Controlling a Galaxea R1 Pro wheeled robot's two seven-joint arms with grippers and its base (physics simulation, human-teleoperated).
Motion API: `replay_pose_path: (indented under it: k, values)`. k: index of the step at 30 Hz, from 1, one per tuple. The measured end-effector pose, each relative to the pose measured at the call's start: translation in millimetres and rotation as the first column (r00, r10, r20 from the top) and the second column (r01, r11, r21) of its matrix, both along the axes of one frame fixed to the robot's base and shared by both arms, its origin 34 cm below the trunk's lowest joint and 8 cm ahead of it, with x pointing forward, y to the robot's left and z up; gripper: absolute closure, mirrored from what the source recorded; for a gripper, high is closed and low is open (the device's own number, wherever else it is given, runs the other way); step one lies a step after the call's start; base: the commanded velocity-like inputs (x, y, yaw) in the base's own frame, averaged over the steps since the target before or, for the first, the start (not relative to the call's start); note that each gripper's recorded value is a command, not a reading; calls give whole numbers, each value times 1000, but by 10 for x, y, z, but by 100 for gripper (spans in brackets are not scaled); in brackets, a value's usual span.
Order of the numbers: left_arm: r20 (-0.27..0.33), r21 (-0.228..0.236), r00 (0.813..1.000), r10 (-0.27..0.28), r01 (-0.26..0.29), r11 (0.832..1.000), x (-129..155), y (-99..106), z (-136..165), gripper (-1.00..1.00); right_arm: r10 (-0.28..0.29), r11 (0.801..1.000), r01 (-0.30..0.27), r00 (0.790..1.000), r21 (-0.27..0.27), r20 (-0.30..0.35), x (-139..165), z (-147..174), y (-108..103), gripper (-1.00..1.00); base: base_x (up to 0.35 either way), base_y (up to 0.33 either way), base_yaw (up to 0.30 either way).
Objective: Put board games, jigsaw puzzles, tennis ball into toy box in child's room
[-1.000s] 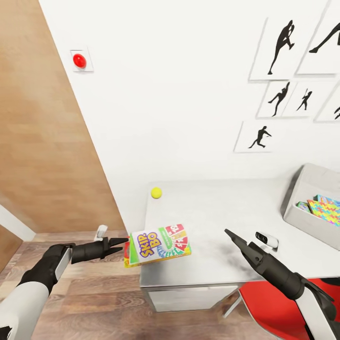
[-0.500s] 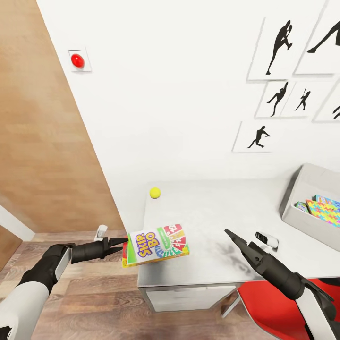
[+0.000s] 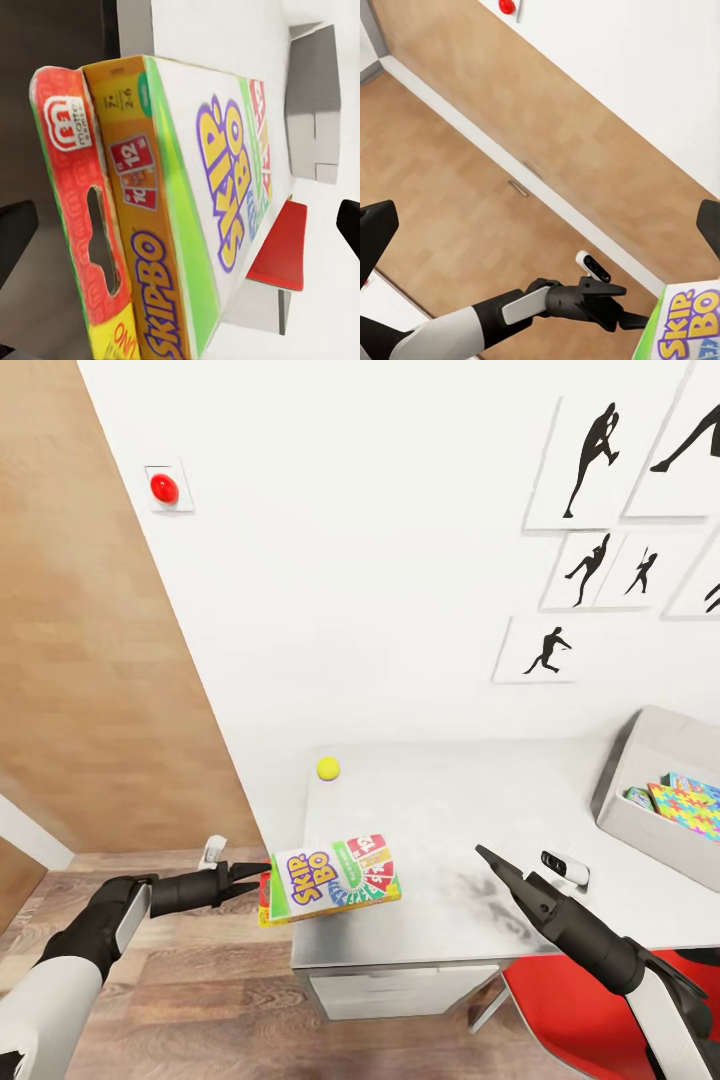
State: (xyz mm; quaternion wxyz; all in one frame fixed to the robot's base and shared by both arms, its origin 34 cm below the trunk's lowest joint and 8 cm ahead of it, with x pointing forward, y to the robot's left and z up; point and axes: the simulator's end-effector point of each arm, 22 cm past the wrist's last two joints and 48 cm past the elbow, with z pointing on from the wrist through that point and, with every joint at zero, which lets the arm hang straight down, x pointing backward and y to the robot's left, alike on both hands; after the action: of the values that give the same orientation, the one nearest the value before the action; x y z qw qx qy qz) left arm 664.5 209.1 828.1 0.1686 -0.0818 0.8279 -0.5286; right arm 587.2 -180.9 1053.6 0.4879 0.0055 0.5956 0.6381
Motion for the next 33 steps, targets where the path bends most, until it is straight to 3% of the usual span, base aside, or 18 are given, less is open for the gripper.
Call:
replay_pose_path:
  k: [33]
  values:
    - [-6, -4, 1000, 2, -2, 1000, 39, 14, -196, -100, -1, 1000, 1, 1000, -1, -1, 43, -210, -2, -100, 0, 0, 0]
